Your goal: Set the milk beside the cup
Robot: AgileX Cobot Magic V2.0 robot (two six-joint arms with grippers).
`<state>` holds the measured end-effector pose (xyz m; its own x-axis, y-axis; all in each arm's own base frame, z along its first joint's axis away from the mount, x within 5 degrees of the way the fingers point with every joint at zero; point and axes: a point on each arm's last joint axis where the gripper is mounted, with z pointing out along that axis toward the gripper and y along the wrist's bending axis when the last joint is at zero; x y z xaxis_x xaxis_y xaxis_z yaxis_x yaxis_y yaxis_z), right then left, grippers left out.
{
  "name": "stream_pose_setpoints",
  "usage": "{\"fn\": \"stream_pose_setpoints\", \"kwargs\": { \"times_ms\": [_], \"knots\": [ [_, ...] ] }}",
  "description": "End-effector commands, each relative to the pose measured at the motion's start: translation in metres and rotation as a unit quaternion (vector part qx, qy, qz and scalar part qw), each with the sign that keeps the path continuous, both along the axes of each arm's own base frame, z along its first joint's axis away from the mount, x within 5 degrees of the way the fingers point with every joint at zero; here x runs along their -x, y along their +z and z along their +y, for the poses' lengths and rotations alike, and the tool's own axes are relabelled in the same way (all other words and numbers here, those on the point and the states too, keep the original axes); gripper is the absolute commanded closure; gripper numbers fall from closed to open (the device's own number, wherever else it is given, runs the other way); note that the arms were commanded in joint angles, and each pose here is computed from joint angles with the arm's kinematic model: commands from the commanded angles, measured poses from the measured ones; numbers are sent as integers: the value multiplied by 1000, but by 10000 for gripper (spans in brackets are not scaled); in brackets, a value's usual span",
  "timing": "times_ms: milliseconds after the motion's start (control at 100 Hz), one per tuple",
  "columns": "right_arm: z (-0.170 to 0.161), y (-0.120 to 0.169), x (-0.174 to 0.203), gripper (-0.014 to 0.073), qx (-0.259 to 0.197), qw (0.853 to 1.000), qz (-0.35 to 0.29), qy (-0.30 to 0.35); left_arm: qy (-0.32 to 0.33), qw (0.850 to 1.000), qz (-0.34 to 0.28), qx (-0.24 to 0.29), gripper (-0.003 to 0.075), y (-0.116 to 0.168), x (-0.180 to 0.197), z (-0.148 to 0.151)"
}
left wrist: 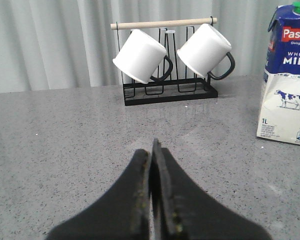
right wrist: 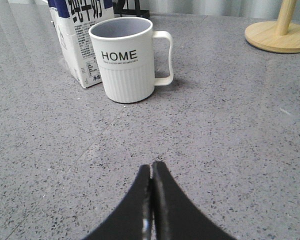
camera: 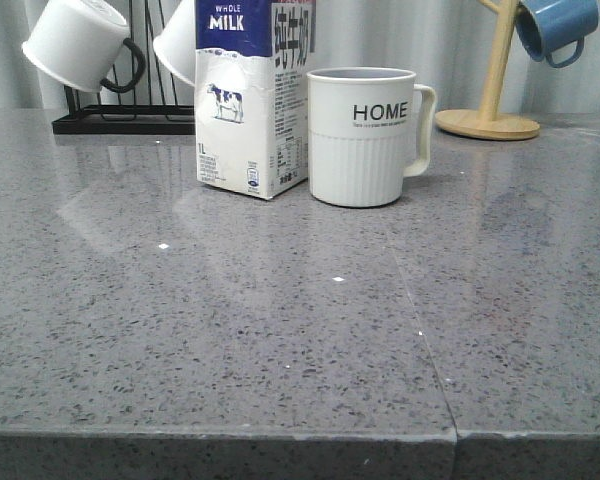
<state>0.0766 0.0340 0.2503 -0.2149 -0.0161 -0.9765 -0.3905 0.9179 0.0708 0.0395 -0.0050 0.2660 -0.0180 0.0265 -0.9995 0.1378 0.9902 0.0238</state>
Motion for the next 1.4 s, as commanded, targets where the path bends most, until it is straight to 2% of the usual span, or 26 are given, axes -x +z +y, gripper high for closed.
{"fn": "stream_pose_setpoints", "kwargs": {
  "times_ms": [0,210,320,530,660,690,780,1390],
  "knots": [
    [0,15,-2,661,-13,999,-46,-4,1,999,-38,4,741,10,0,0],
    [0,15,-2,661,-13,999,-46,-4,0,1000,-29,2,741,0,-3,0],
    [0,15,-2,661,-13,999,-46,-4,5,998,-54,5,741,-9,-6,-1],
    [0,15,-2,661,-13,999,-46,-4,48,997,-65,2,741,-42,-11,3],
    [0,15,-2,661,-13,999,-46,-4,53,996,-69,2,741,-66,-16,3],
    [0,15,-2,661,-13,999,-46,-4,54,998,-46,0,741,-69,-16,3],
    [0,15,-2,661,-13,999,-46,-4,54,998,-27,-2,741,-72,-16,3],
    [0,15,-2,661,-13,999,-46,-4,54,998,-29,-2,741,-72,-16,3]
  ]
}}
